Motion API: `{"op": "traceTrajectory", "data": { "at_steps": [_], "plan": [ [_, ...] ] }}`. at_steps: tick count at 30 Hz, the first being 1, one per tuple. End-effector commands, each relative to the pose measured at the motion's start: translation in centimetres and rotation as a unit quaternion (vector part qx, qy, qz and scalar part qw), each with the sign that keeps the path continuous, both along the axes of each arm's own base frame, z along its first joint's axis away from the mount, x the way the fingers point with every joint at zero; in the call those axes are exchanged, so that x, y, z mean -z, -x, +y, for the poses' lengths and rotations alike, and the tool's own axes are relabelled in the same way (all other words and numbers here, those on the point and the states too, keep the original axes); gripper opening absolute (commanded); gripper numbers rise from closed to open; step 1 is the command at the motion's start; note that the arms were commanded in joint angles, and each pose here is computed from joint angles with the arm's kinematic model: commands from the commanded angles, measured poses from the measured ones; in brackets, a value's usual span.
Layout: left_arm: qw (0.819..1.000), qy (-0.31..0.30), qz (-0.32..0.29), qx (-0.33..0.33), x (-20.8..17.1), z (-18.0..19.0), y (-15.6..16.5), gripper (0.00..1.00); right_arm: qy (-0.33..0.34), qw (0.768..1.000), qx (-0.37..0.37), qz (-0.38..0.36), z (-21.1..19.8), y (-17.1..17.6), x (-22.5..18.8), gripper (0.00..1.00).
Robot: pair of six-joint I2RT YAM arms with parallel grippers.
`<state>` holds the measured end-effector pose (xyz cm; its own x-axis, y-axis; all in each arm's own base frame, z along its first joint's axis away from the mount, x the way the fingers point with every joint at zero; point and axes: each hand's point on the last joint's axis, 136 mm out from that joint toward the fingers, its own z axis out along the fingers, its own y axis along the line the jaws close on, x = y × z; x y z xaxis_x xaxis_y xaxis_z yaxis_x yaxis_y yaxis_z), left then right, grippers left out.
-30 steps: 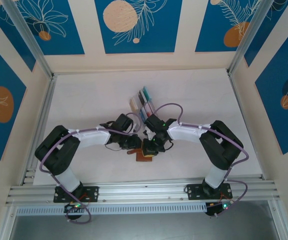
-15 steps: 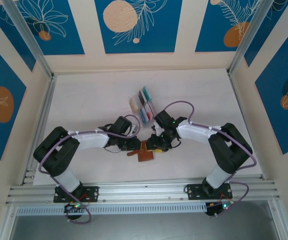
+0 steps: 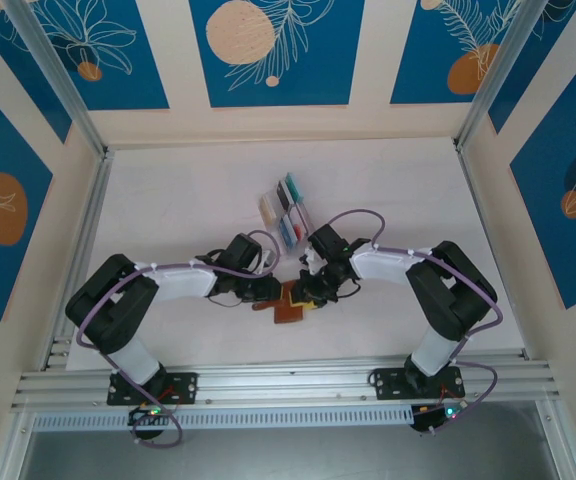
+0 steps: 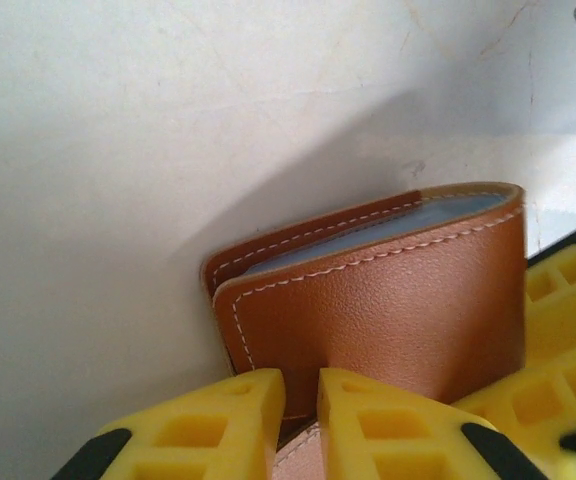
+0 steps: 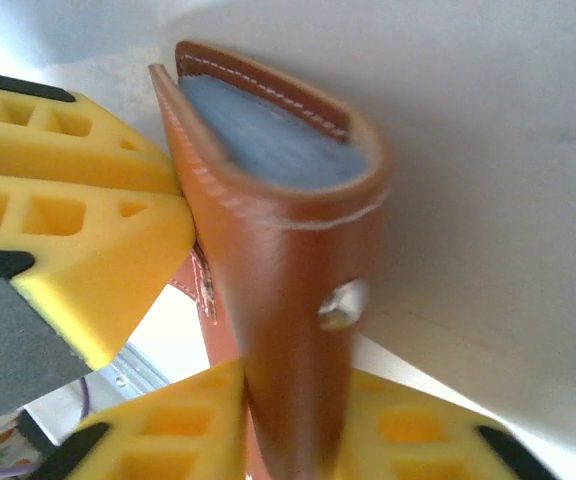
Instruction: Put the credit cards into the card holder
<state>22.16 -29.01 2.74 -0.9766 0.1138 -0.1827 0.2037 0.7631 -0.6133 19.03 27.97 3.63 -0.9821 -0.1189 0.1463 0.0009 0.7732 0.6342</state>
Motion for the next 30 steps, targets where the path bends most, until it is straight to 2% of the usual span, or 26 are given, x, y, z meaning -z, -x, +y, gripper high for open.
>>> {"op": "traceTrajectory", "data": {
  "at_steps": [1, 2, 5, 7, 9, 12, 16, 22, 24, 26, 28, 30],
  "plan": [
    [0.997, -0.057, 0.061, 0.001, 3.2, 2.3, 3.1, 0.19, -0.064, 0.998, -0.012, -0.024, 2.5, -1.1, -2.7, 0.06],
    [0.997, -0.054, 0.057, 0.001, 2.7, 2.3, 3.0, 0.19, -0.051, 0.998, -0.008, -0.031, 1.9, -1.3, -3.0, 0.0],
    [0.998, -0.056, 0.033, -0.012, 0.8, 3.4, 2.2, 0.3, 0.037, 0.995, 0.015, -0.087, -1.6, -1.9, -4.2, 0.0],
    [0.997, -0.073, 0.011, -0.03, -0.4, 5.1, 1.5, 0.39, 0.117, 0.985, 0.024, -0.128, -4.7, -2.1, -5.4, 0.0],
    [0.995, -0.085, -0.003, -0.048, -1.3, 6.9, 1.0, 0.4, 0.202, 0.967, 0.031, -0.15, -8.0, -1.9, -6.2, 0.0],
    [0.991, -0.107, -0.014, -0.074, -2.1, 9.3, 0.5, 0.4, 0.342, 0.925, 0.039, -0.163, -12.9, -1.1, -7.1, 0.0],
    [0.989, -0.11, -0.025, -0.091, -2.9, 10.6, 0.3, 0.4, 0.482, 0.857, 0.028, -0.181, -16.5, 0.0, -8.4, 0.0],
    [0.99, -0.099, -0.015, -0.096, -2.7, 10.4, 0.4, 0.4, 0.594, 0.782, -0.021, -0.19, -15.3, 0.4, -8.3, 0.0],
    [0.99, -0.095, -0.012, -0.099, -2.6, 10.4, 0.6, 0.4, 0.599, 0.777, -0.046, -0.189, -13.3, 0.4, -7.1, 0.02],
    [0.99, -0.092, -0.008, -0.103, -2.5, 10.5, 0.7, 0.4, 0.59, 0.783, -0.069, -0.183, -10.9, 0.4, -5.5, 0.07],
    [0.99, -0.086, -0.007, -0.108, -2.6, 10.6, 0.8, 0.4, 0.559, 0.806, -0.089, -0.17, -8.1, 0.5, -3.5, 0.24],
    [0.99, -0.081, -0.006, -0.116, -2.7, 10.7, 0.8, 0.41, 0.5, 0.845, -0.098, -0.161, -4.8, 0.4, -2.2, 0.33]
  ]
}}
